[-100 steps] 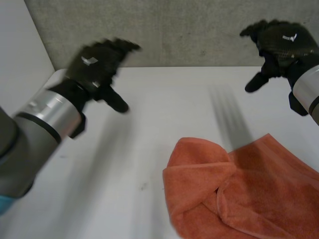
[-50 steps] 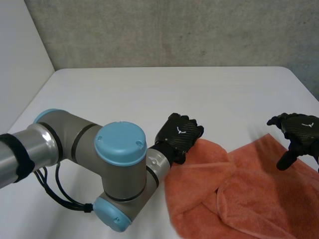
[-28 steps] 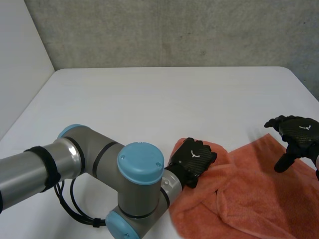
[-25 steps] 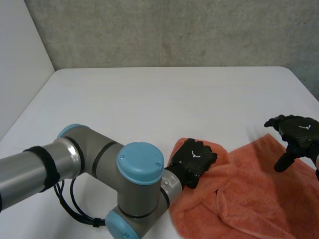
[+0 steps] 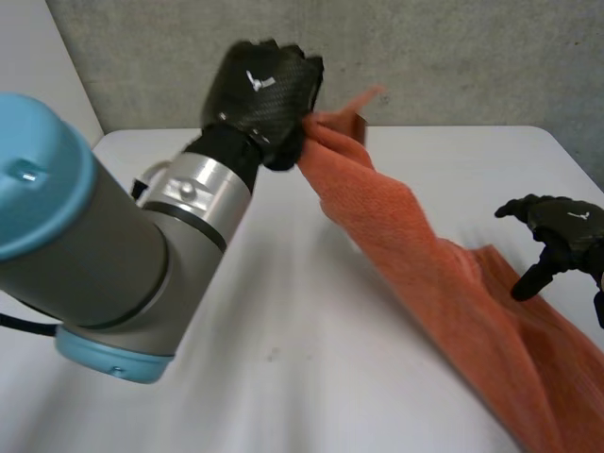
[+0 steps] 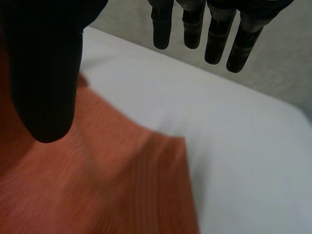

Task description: Fold the laundry

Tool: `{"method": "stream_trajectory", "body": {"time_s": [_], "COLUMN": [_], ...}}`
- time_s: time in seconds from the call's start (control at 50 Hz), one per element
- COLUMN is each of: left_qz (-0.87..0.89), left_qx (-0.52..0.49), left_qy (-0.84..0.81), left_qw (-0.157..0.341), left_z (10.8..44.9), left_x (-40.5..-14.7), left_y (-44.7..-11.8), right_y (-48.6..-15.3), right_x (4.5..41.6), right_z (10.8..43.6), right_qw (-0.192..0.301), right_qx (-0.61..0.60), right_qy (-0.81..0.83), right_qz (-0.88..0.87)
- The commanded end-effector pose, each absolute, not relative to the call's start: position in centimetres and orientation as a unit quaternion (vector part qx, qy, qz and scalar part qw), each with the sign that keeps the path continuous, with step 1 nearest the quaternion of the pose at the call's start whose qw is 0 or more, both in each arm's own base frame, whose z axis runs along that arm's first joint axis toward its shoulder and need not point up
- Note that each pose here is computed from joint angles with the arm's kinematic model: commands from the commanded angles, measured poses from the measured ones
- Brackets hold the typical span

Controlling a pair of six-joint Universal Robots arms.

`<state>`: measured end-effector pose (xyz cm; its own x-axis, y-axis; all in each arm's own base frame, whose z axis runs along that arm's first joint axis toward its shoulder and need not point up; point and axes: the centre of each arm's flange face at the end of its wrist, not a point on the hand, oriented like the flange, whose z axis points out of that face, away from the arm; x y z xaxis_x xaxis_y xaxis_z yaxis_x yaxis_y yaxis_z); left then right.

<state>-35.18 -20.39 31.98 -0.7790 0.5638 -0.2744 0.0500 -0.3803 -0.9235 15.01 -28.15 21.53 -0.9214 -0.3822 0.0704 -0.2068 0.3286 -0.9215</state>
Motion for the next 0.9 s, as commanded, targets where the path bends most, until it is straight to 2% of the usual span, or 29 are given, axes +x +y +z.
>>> {"method": "stream_trajectory", "body": {"time_s": [0.02, 0.04, 0.1, 0.16, 0.2, 0.3, 0.5, 0.58, 0.66, 0.68, 0.72, 0.74, 0.76, 0.78, 0.82, 0.9], "left_qz": [0.813, 0.819, 0.826, 0.830, 0.832, 0.829, 0.833, 0.837, 0.839, 0.840, 0.840, 0.841, 0.841, 0.840, 0.839, 0.822], "left_qx": [-0.259, -0.254, -0.252, -0.252, -0.249, -0.249, -0.245, -0.242, -0.238, -0.235, -0.234, -0.228, -0.222, -0.219, -0.211, -0.189], "left_qy": [-0.496, -0.488, -0.478, -0.471, -0.471, -0.477, -0.473, -0.467, -0.466, -0.468, -0.469, -0.472, -0.478, -0.482, -0.491, -0.530], "left_qw": [0.161, 0.161, 0.163, 0.164, 0.157, 0.152, 0.152, 0.153, 0.148, 0.143, 0.140, 0.131, 0.120, 0.114, 0.100, 0.085], "left_z": [36.2, 37.0, 37.9, 38.4, 38.6, 38.1, 38.6, 39.1, 39.3, 39.3, 39.2, 39.2, 39.0, 38.8, 38.4, 36.3], "left_x": [-33.1, -32.7, -32.2, -31.9, -31.2, -30.8, -30.3, -30.1, -29.9, -29.7, -29.6, -29.1, -28.6, -28.3, -27.7, -26.1], "left_y": [-19.9, -19.6, -19.2, -19.0, -19.3, -19.5, -19.0, -18.8, -19.1, -19.4, -19.7, -20.3, -21.1, -21.6, -22.7, -25.4], "right_y": [-27.1, -27.0, -26.6, -26.0, -24.3, -21.9, -19.9, -18.6, -18.9, -20.8, -21.9, -25.0, -25.1, -25.9, -27.9, -28.3], "right_x": [16.4, 17.0, 18.3, 19.0, 20.6, 23.0, 27.2, 28.9, 29.5, 29.5, 29.4, 29.3, 29.3, 29.2, 28.6, 28.3], "right_z": [22.0, 21.9, 21.2, 20.8, 20.4, 19.6, 17.0, 15.9, 15.1, 15.9, 16.3, 19.2, 19.2, 20.7, 26.6, 30.7], "right_qw": [0.187, 0.231, 0.291, 0.314, 0.346, 0.373, 0.405, 0.397, 0.371, 0.342, 0.329, 0.290, 0.290, 0.276, 0.217, 0.184], "right_qx": [-0.160, -0.153, -0.146, -0.149, -0.165, -0.194, -0.202, -0.213, -0.215, -0.211, -0.206, -0.192, -0.192, -0.189, -0.192, -0.207], "right_qy": [0.838, 0.840, 0.844, 0.847, 0.852, 0.853, 0.853, 0.859, 0.866, 0.857, 0.852, 0.815, 0.815, 0.797, 0.722, 0.656], "right_qz": [-0.487, -0.467, -0.426, -0.402, -0.356, -0.310, -0.259, -0.242, -0.255, -0.321, -0.351, -0.463, -0.464, -0.502, -0.628, -0.702]}}
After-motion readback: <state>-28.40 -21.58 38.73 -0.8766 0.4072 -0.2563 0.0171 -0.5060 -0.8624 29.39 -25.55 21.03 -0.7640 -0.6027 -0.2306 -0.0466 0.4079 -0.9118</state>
